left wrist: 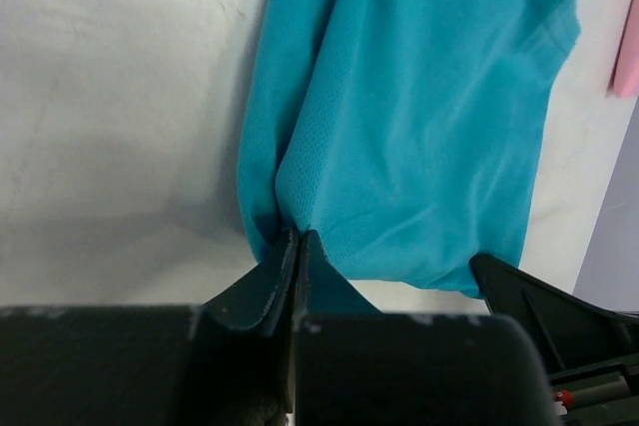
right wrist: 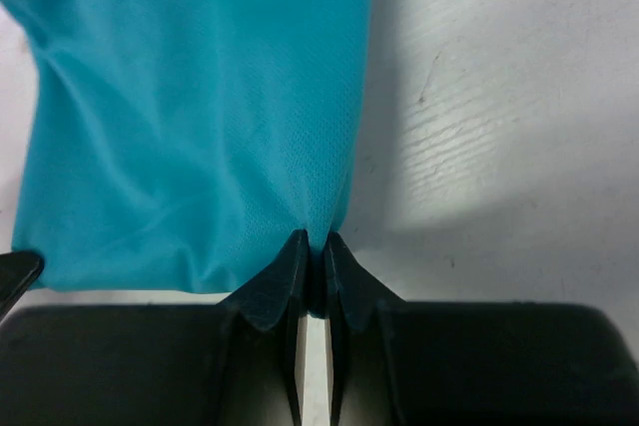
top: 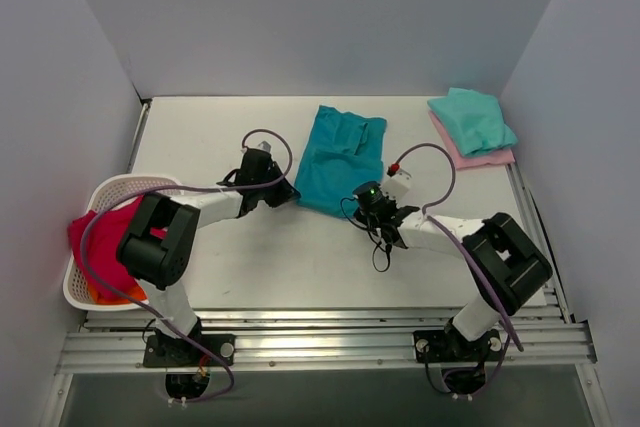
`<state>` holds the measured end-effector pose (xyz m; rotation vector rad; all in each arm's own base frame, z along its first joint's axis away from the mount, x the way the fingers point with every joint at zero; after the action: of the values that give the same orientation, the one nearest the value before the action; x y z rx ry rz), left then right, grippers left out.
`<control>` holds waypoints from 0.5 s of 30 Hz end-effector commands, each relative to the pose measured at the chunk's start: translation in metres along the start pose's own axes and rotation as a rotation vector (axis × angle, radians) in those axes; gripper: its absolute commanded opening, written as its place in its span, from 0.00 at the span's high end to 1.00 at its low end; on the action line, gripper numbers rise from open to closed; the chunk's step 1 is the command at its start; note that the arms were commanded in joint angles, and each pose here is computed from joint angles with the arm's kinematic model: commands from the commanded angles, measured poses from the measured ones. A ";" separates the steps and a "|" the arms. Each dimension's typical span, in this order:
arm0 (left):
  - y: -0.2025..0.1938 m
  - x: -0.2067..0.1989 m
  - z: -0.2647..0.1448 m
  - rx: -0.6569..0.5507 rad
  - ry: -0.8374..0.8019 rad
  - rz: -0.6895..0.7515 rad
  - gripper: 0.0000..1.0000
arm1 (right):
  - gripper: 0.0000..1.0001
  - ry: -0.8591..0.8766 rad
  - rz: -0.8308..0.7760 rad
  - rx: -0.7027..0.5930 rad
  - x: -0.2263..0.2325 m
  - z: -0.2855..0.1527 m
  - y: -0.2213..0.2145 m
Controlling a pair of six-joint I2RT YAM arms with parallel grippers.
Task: Fold and stack the t-shirts
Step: Grab one side of the 2/3 rectangular tshirt with both arms
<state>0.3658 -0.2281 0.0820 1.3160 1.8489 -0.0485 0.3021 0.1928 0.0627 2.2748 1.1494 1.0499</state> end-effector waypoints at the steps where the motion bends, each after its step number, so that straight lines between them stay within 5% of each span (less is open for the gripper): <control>1: 0.002 -0.031 -0.032 -0.058 -0.054 0.045 0.98 | 1.00 -0.009 -0.027 -0.024 -0.001 -0.027 0.006; 15: 0.010 -0.081 -0.117 -0.163 -0.097 0.085 0.98 | 1.00 0.050 -0.062 -0.135 0.022 -0.113 0.059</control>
<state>0.3074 -0.2339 0.1835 1.2975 1.7001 0.0228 0.2516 0.1860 0.1595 2.1685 1.1662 1.1703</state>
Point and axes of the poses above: each gripper's point midway between its finger pads, its own z axis out along the fingers, its own x axis along the line the jaws close on, y = z × x, the point moved 5 cm from there along -z, back along the fingers, and after that the axes turned 3 degrees about z, right-handed, at the moved point
